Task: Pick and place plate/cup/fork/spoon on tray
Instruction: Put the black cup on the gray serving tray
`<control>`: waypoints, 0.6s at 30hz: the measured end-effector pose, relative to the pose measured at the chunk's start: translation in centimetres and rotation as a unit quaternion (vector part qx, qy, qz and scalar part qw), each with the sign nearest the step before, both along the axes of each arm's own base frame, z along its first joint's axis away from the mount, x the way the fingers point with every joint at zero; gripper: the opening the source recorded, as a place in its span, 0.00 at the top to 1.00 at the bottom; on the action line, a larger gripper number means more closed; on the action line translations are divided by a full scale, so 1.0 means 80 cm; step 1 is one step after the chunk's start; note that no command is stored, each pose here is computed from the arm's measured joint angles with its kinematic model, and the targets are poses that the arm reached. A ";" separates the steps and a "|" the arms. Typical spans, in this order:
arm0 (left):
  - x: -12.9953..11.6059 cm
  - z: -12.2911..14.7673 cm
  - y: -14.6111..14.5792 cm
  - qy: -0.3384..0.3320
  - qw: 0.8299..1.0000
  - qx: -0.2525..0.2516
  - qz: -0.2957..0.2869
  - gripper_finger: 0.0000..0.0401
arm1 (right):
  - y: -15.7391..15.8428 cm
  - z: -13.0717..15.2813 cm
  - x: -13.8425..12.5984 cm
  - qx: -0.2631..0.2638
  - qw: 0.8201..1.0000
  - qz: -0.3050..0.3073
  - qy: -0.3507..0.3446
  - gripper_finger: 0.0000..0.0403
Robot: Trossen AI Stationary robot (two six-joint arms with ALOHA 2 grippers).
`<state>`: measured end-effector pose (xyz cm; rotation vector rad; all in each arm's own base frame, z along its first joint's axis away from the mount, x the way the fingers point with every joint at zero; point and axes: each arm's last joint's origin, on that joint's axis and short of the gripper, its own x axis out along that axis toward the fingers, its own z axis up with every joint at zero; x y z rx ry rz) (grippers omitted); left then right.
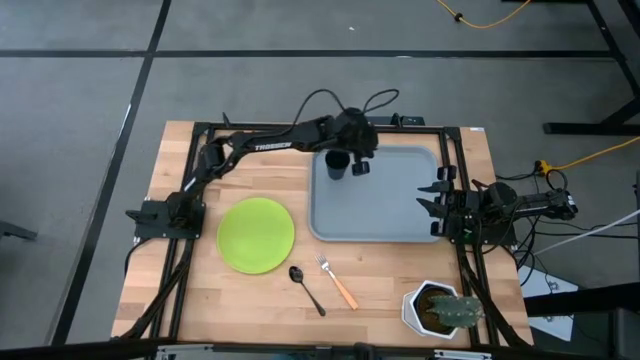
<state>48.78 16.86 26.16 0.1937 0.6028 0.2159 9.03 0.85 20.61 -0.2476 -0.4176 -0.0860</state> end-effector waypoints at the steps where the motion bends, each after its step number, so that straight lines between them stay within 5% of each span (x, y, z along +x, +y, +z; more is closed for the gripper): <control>1: 0.001 -0.001 0.000 0.012 1.000 0.000 -0.003 0.93 | 0.000 0.000 0.000 0.000 1.000 0.000 0.001 0.70; 8: 0.000 -0.038 -0.001 0.092 0.996 -0.023 -0.005 0.93 | 0.000 -0.001 0.000 0.000 1.000 0.000 0.003 0.70; 18: -0.004 -0.046 -0.012 0.143 0.989 -0.013 0.014 0.93 | 0.000 -0.002 0.001 -0.002 1.000 0.000 0.010 0.70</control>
